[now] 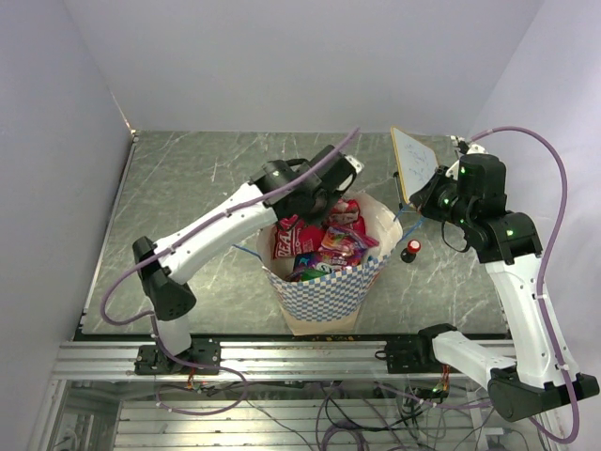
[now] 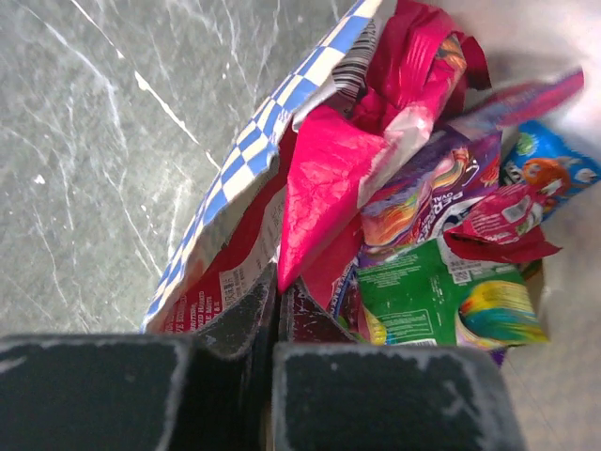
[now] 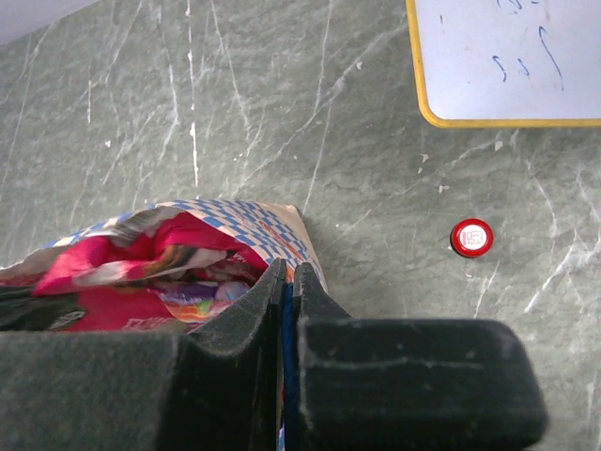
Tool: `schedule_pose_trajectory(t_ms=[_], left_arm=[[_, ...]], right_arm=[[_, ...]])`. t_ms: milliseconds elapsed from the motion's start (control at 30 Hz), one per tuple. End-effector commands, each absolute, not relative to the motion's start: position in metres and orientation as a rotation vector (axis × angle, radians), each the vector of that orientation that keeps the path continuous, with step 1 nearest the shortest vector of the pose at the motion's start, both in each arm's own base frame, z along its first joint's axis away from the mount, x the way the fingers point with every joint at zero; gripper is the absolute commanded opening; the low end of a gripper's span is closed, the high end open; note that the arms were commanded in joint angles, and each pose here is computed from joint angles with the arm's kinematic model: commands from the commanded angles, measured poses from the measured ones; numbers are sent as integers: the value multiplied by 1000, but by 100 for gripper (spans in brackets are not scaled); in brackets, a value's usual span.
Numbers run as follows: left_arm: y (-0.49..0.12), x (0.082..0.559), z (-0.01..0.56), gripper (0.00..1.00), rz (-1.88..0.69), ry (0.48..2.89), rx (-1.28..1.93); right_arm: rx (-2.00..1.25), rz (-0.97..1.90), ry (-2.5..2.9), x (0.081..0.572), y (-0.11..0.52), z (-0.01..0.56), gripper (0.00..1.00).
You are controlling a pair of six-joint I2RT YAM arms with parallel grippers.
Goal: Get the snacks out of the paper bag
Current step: Take out the snack from the paper bag.
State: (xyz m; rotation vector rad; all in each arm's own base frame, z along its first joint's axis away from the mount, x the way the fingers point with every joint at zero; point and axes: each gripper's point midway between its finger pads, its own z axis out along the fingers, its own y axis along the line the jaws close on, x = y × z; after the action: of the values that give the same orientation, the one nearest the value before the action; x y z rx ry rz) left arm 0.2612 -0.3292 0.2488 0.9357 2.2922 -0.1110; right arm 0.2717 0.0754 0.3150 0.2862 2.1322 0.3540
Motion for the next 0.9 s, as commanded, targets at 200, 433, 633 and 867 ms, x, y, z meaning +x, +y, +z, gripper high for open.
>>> schedule_pose_trajectory(t_ms=[200,433,633,867], left_arm=[[-325,244,370,7,-431,2093,716],[-303,235,443,7,-578,1924,551],[-261,256,490,7,-629,1843,282],[-213,302,519,7,-714,1780,64]], right_arm=[[311,415,2112,270,81,318,0],[322,421,2110,269,81,319,0],[332,430,2113,267,81,318,0],[344,437,2117,268,82,315,0]])
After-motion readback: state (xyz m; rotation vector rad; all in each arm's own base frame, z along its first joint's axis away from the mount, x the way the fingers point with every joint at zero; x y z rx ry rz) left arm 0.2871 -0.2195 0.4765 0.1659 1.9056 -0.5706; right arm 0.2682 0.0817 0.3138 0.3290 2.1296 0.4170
